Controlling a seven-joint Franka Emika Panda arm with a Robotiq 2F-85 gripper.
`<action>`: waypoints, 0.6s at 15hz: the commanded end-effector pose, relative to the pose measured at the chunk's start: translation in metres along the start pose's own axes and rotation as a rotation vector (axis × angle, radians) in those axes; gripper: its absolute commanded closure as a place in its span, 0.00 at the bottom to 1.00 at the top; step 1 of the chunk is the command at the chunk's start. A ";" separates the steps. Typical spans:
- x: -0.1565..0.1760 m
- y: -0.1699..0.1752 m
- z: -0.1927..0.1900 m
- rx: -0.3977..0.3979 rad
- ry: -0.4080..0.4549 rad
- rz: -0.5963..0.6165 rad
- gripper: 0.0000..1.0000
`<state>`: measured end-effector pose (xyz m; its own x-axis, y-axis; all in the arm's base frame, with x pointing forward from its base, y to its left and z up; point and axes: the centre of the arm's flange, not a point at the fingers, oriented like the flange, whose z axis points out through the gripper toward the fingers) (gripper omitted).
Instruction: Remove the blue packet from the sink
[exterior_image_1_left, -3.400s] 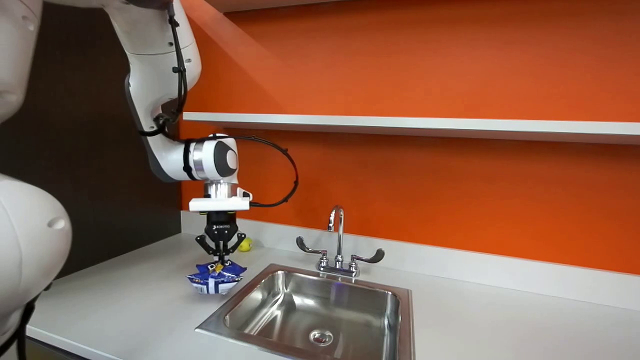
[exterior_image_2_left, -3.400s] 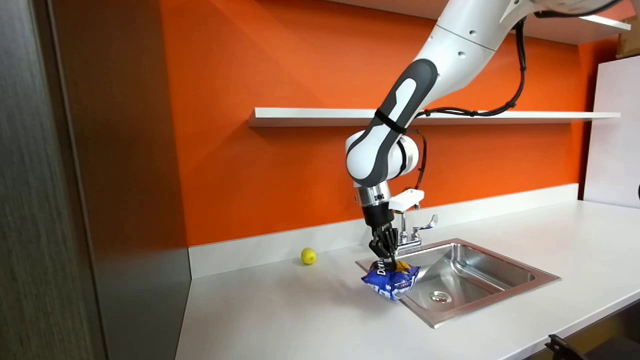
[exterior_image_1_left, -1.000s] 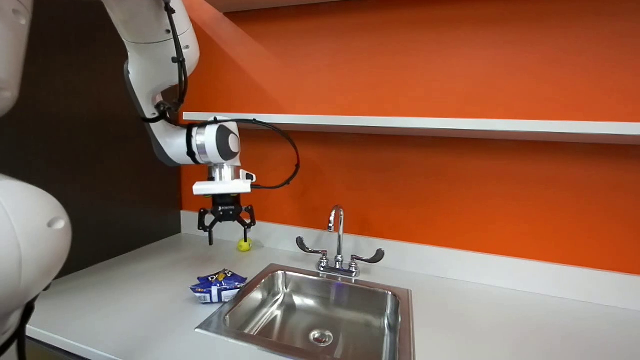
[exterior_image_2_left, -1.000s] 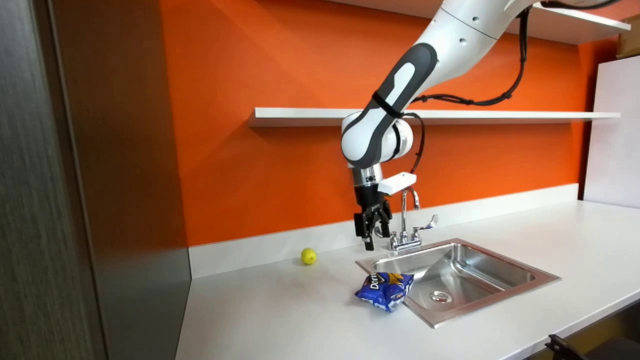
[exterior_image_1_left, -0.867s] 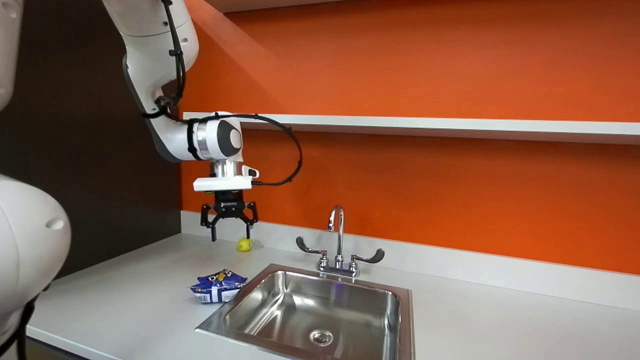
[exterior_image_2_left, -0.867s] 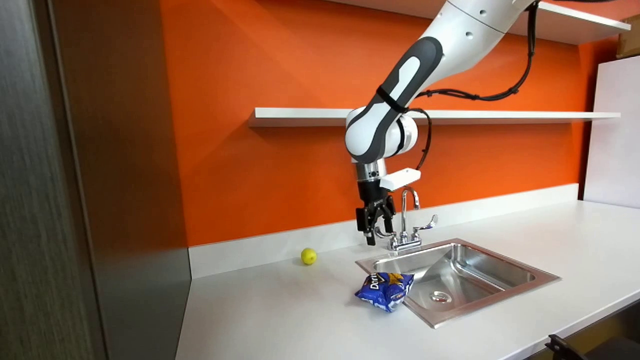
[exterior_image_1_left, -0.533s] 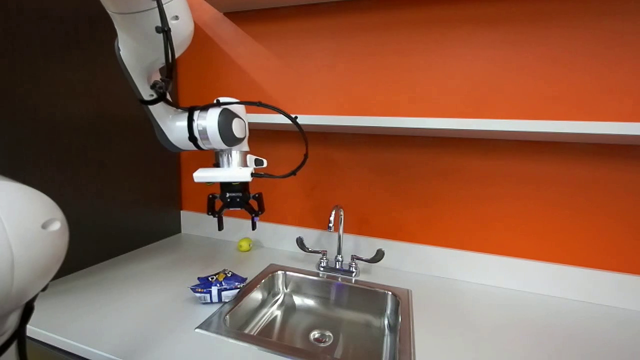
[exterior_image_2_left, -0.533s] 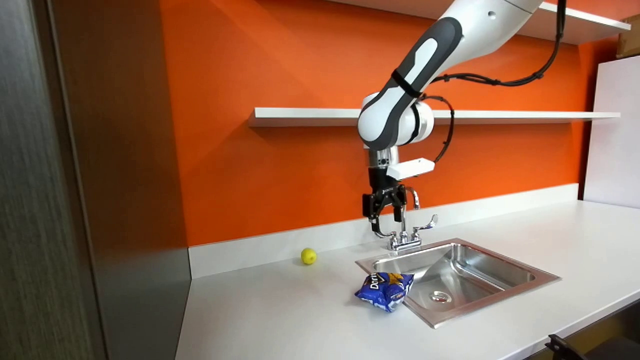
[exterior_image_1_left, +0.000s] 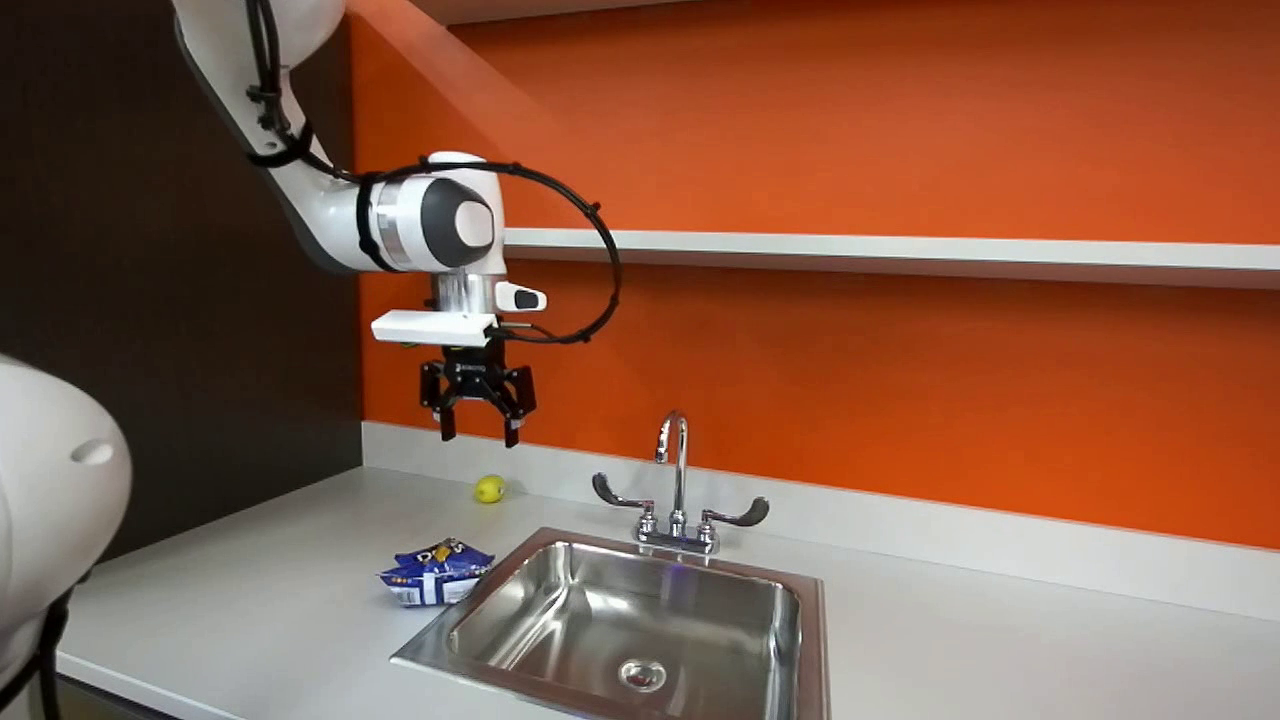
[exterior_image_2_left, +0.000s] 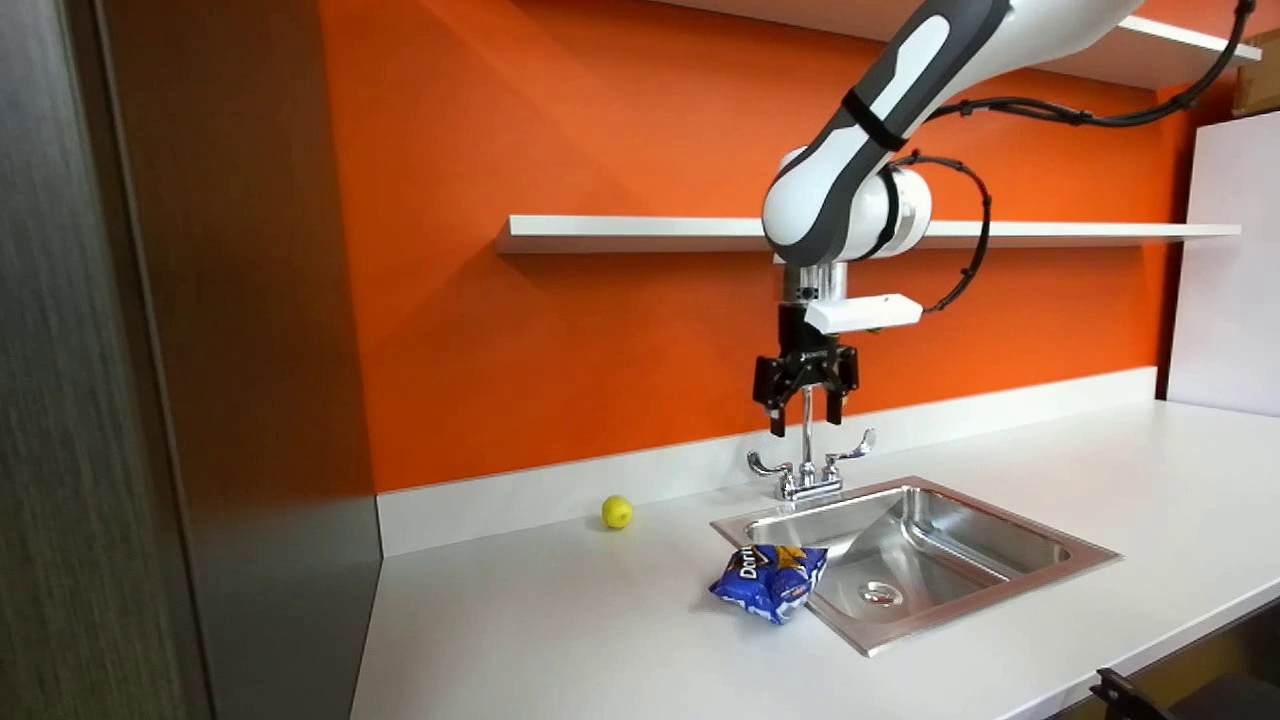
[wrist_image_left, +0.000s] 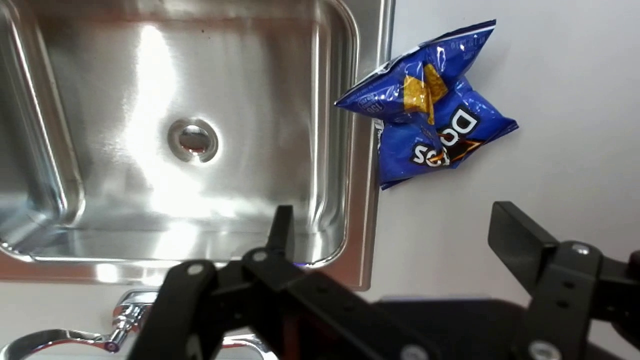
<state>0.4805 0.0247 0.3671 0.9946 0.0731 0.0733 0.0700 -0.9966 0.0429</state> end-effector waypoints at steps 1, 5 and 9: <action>-0.033 0.010 -0.016 0.021 0.037 0.089 0.00; -0.050 0.018 -0.021 0.036 0.042 0.130 0.00; -0.042 0.018 -0.017 0.033 0.025 0.103 0.00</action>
<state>0.4382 0.0045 0.3816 0.9945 -0.0292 0.1005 -0.0295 -0.9996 0.0013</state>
